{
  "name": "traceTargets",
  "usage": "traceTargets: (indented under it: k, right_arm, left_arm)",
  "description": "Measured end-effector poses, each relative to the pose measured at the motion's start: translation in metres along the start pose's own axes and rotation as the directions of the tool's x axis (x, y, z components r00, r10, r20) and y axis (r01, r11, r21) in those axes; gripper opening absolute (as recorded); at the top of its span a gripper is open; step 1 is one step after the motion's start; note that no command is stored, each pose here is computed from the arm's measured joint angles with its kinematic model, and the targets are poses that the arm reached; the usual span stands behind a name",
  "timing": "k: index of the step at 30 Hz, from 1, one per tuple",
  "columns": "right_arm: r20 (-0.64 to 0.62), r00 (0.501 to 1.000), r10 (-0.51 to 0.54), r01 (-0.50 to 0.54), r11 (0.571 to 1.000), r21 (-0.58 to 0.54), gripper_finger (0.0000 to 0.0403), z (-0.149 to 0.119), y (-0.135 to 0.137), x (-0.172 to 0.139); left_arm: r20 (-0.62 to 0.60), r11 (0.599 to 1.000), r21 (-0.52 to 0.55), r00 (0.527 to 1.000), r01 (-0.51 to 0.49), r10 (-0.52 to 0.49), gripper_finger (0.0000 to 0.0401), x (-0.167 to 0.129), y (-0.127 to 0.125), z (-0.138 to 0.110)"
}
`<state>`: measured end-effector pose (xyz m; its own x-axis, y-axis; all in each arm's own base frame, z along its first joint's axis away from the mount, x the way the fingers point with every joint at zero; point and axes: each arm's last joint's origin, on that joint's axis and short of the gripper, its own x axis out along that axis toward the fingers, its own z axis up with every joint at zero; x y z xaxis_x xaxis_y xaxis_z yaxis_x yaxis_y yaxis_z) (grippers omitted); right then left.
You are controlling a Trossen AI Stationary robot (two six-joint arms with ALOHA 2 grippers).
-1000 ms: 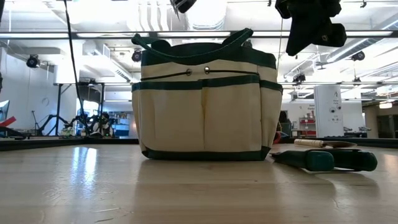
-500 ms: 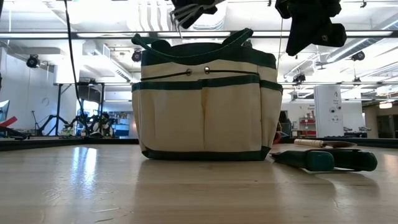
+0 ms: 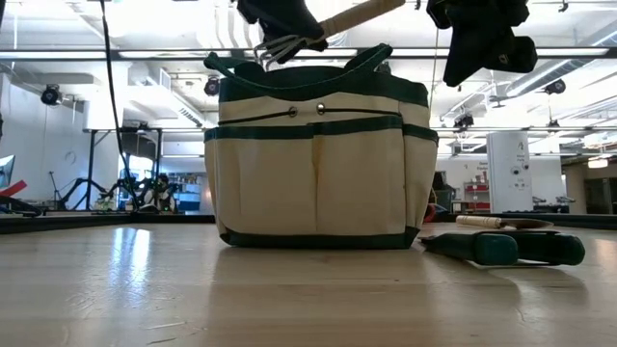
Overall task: Pick & Place Garden tools in Gardening bag
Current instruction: Put the brown hand rake into the white gardening bag
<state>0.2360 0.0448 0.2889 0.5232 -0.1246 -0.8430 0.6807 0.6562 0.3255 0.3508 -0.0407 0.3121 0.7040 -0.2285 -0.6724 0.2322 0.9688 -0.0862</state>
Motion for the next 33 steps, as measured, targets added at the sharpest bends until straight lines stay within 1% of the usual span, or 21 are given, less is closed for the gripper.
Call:
traceTargets:
  k: [11,16,21,27,33]
  right_arm:
    - [0.0,1.0,0.0,0.0,1.0,0.0,0.0027,0.0,0.0,0.0]
    - [0.0,1.0,0.0,0.0,1.0,0.0,0.0027,0.0,0.0,0.0]
    - [0.001,1.0,0.0,0.0,1.0,0.001,0.0027,0.0,0.0,0.0]
    - [0.001,1.0,0.0,0.0,1.0,0.001,0.0027,0.0,0.0,0.0]
    - [0.001,1.0,0.0,0.0,1.0,0.0,0.0027,0.0,0.0,0.0]
  left_arm:
    - [-0.051,1.0,-0.007,0.999,0.001,-0.001,0.0066,0.01,0.001,-0.015]
    - [-0.078,1.0,-0.001,0.997,0.0,0.0,0.0066,0.018,0.004,-0.025]
    - [-0.094,1.0,0.003,0.996,-0.01,0.01,0.0066,0.023,0.01,-0.027]
    - [-0.136,0.999,-0.018,0.99,-0.027,0.025,0.0066,0.021,0.019,-0.031]
    - [-0.154,1.0,-0.016,0.988,-0.024,0.021,0.0066,0.022,0.02,-0.032]
